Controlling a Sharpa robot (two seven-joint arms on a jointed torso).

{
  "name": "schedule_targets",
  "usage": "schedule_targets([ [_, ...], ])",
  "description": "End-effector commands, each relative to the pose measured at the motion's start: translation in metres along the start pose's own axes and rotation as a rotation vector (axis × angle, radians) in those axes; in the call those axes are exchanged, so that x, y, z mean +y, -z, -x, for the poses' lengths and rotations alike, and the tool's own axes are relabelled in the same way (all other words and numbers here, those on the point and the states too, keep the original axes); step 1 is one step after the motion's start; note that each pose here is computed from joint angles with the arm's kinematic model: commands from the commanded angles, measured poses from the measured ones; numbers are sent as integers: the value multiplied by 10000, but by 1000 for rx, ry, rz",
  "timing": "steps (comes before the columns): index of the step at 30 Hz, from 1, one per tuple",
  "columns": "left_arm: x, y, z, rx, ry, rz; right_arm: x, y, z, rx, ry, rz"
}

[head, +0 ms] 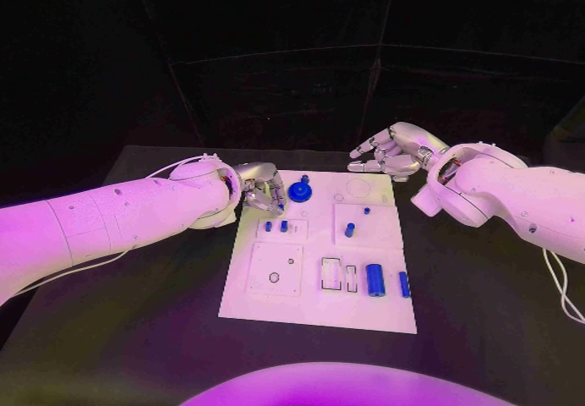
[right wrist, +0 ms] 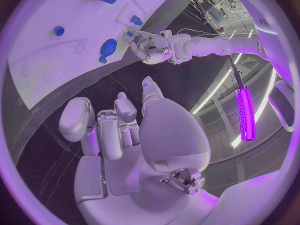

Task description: Assemble the parts on the task board

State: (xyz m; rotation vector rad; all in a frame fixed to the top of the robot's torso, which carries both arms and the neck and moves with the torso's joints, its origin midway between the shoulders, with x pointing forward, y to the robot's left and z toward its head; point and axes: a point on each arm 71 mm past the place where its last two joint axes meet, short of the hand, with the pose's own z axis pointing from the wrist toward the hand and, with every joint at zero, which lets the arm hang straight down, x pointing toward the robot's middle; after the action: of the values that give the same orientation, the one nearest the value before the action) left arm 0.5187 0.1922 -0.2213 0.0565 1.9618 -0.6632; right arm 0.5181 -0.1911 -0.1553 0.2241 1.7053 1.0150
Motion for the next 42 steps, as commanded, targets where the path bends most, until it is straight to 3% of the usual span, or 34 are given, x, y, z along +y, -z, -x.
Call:
schedule_targets([
  [1, 5, -2, -9, 14, -2, 8, 15, -2, 6, 2, 2, 10],
  [33, 52, 14, -13, 14, -1, 16, -19, 7, 25, -2, 11, -11],
  [42, 119, 95, 47, -42, 48, -3, -94, 42, 59, 13, 166, -54],
])
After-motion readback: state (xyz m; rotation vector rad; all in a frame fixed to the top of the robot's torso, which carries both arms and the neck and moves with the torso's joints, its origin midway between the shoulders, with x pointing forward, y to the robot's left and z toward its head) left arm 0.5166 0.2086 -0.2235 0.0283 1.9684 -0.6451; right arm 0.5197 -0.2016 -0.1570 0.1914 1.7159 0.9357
